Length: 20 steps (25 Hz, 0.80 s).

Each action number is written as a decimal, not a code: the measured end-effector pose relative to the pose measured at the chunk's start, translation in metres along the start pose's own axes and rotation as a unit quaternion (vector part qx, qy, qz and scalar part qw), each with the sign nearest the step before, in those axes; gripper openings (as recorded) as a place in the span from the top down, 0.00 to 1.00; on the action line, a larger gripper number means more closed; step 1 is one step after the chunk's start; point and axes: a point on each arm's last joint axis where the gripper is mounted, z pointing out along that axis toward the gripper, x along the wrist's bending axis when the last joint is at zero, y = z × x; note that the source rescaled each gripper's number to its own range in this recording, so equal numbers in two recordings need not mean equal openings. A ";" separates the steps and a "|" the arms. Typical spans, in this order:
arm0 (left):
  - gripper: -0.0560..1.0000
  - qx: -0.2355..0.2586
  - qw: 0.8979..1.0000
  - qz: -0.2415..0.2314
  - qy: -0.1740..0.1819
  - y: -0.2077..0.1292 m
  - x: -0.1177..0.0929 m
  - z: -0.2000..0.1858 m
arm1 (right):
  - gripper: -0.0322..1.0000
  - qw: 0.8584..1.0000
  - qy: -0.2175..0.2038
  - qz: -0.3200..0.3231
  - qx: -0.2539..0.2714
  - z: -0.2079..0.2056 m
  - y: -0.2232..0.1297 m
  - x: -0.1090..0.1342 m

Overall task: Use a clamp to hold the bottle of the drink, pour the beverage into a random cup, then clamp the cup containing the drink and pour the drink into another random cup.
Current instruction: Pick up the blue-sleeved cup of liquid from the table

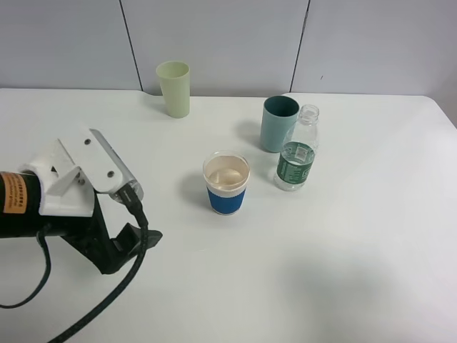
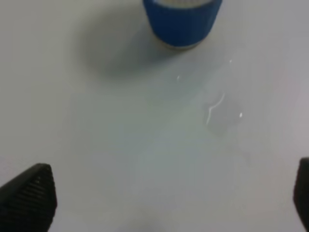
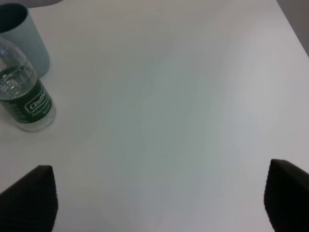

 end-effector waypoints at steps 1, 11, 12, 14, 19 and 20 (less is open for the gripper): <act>0.00 -0.007 1.000 0.000 0.000 -0.001 0.000 0.004 | 0.33 1.000 0.000 0.000 0.000 0.000 0.000 0.000; 0.00 -0.051 0.999 0.000 0.000 -0.006 -0.002 0.050 | 0.33 1.000 0.000 0.000 0.000 0.000 0.000 0.000; 0.00 -0.062 0.998 0.001 0.000 -0.007 -0.002 0.054 | 0.33 1.000 0.000 0.000 0.000 0.000 0.000 0.000; 0.00 -0.079 0.997 0.009 -0.003 -0.006 -0.003 0.060 | 0.33 1.000 0.000 0.000 0.000 0.000 0.000 0.000; 0.00 -0.132 0.991 0.033 -0.017 -0.003 -0.007 0.071 | 0.33 1.000 0.000 0.000 0.000 0.000 0.000 0.000; 0.00 -0.140 0.989 0.034 -0.019 -0.003 -0.008 0.072 | 0.33 1.000 0.000 0.000 0.000 0.000 0.000 0.000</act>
